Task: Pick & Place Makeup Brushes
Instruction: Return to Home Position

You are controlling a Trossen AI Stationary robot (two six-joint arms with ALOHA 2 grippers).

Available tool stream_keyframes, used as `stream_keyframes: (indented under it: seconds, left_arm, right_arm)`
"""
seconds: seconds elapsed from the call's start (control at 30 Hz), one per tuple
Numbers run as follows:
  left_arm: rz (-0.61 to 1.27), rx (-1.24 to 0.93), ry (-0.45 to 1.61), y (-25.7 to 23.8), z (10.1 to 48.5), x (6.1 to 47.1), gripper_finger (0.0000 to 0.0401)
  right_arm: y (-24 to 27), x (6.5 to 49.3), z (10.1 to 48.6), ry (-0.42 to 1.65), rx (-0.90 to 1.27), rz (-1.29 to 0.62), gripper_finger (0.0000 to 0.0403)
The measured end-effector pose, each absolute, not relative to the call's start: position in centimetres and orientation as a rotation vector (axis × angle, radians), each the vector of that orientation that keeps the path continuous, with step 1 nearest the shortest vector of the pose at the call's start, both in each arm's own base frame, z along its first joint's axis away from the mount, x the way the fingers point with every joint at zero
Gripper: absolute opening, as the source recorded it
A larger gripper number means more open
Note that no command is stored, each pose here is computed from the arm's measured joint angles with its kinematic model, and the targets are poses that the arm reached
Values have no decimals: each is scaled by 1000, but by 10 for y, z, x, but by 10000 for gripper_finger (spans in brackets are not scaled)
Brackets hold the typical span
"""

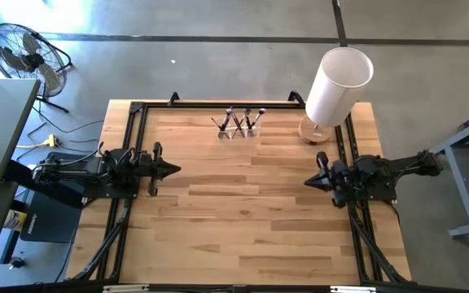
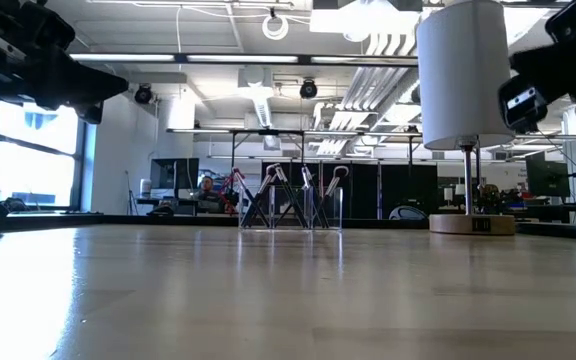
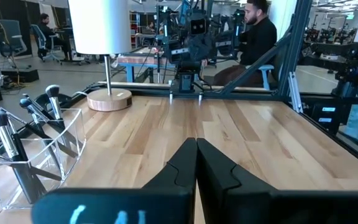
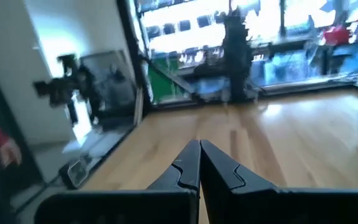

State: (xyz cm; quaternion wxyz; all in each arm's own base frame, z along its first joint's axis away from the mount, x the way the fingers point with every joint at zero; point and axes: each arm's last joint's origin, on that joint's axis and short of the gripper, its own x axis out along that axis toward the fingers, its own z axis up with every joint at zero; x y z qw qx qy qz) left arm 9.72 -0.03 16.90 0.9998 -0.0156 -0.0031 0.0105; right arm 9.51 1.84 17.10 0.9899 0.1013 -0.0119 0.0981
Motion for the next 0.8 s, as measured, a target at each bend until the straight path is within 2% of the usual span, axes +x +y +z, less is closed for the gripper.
stream_keyframes:
  seconds: [0.8]
  left_arm:
    - [23, -31, -6, 0, 169, 97, 0]
  right_arm:
    - [19, 96, 168, -1, 156, 216, 8]
